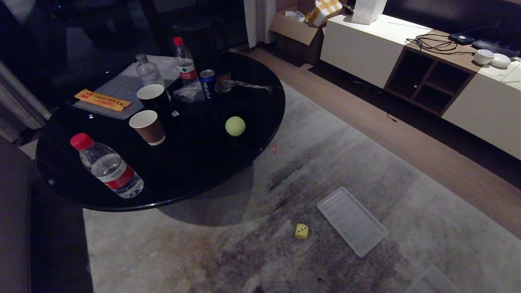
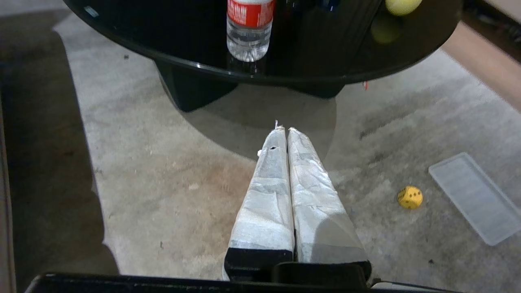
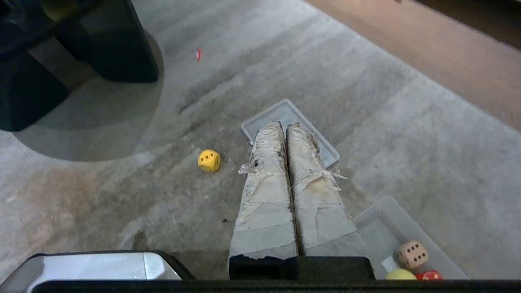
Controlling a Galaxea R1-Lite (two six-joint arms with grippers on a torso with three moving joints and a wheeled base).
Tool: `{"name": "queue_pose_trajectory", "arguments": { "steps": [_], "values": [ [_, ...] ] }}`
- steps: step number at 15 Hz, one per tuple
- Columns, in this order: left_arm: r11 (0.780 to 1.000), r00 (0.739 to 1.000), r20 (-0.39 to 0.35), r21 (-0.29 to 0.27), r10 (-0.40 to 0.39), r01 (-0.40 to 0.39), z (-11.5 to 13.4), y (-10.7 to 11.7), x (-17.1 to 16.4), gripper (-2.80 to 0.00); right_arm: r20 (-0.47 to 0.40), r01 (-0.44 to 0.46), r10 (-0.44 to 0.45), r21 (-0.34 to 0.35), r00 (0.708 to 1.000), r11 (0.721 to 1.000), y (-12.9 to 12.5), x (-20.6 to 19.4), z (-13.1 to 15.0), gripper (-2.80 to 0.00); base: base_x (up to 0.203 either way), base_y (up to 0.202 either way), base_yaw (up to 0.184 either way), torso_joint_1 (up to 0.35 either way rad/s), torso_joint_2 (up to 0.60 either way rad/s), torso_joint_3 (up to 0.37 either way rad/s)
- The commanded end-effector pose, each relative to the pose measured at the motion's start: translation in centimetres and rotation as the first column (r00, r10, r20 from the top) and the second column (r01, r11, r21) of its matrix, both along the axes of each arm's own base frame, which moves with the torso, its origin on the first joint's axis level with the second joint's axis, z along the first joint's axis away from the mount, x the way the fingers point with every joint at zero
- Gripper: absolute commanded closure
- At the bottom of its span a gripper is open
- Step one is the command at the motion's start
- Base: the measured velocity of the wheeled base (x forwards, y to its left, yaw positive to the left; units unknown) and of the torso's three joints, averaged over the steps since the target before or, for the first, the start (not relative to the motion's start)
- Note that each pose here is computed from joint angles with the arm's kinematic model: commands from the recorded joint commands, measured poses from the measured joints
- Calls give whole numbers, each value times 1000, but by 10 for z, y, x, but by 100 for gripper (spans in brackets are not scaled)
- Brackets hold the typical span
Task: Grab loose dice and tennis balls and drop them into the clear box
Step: Pick up toys out of the box
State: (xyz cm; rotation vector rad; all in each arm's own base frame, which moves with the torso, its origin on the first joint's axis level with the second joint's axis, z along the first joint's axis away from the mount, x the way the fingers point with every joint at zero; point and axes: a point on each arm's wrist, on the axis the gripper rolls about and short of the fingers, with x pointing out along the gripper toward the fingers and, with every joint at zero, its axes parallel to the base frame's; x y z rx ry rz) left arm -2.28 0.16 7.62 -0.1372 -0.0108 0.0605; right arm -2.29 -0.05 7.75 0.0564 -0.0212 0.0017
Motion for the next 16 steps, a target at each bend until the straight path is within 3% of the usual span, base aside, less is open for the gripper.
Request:
{"name": "queue_pose_trajectory", "arguments": {
  "steps": [1,16],
  "values": [
    [1000,1000,-2,-1,1,-1,0,0,0,0,-9,0,0,0,1000,1000,0,1,-2,0,0,0,0,3,2,-192],
    [1000,1000,-2,-1,0,0,0,0,0,0,-10,0,0,0,1000,1000,0,1,-2,0,0,0,0,3,2,-195]
  ]
}}
